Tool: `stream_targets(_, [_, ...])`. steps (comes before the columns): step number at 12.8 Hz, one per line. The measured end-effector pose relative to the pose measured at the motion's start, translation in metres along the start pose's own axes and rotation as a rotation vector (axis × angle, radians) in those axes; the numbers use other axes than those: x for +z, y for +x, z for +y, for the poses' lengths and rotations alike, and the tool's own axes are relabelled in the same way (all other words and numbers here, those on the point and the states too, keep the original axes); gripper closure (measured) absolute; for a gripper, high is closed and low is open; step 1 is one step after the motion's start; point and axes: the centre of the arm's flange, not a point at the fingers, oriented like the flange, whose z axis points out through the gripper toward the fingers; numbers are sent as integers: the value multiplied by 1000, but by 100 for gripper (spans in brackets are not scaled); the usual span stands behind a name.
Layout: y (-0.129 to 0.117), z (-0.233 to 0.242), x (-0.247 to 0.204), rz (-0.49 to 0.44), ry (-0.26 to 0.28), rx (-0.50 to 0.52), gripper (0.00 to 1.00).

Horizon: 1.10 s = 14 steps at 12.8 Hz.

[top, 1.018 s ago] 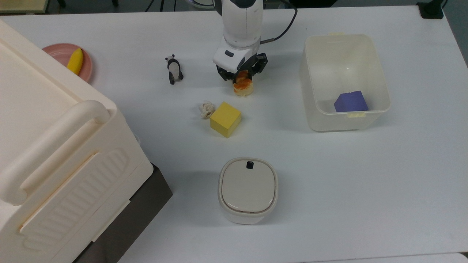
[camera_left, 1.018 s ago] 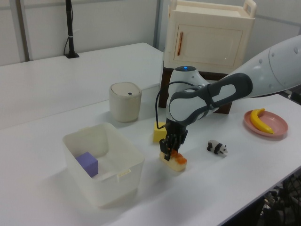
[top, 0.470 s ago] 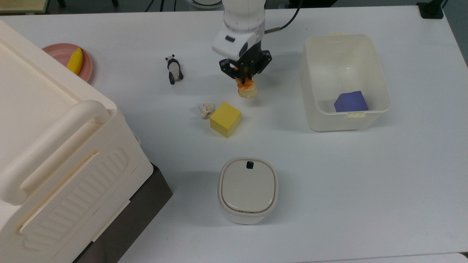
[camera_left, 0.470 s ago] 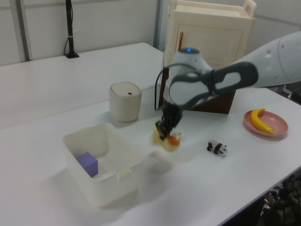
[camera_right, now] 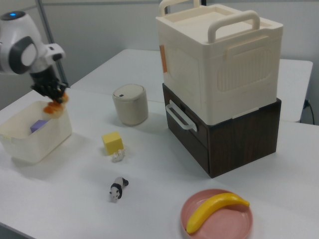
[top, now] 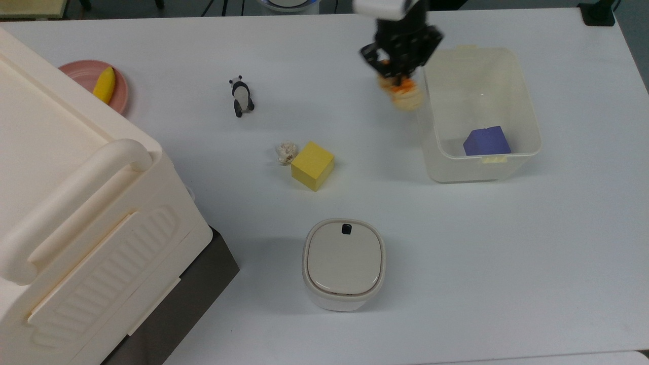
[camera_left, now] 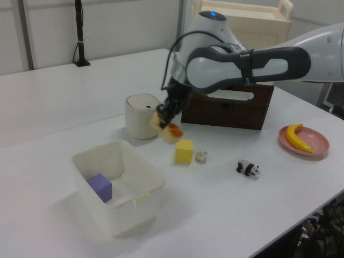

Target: Put the bread in the basket

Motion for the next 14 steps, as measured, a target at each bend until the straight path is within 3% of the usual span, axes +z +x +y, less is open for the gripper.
stream_targets(5, [-7,-104,10,-20,53,-144,89])
stream_targets(6, [-9,-113,19,-36,56,-146,85])
stream_targets(7, [-10,-115,25,-46,57,-148,75])
stream_targets(12, [-9,-122,26,-47,61,-158,10])
stream_targets(13, [-8,-121,24,-42,61,-156,1])
stream_targets(14, [-7,-118,19,-35,60,-151,0])
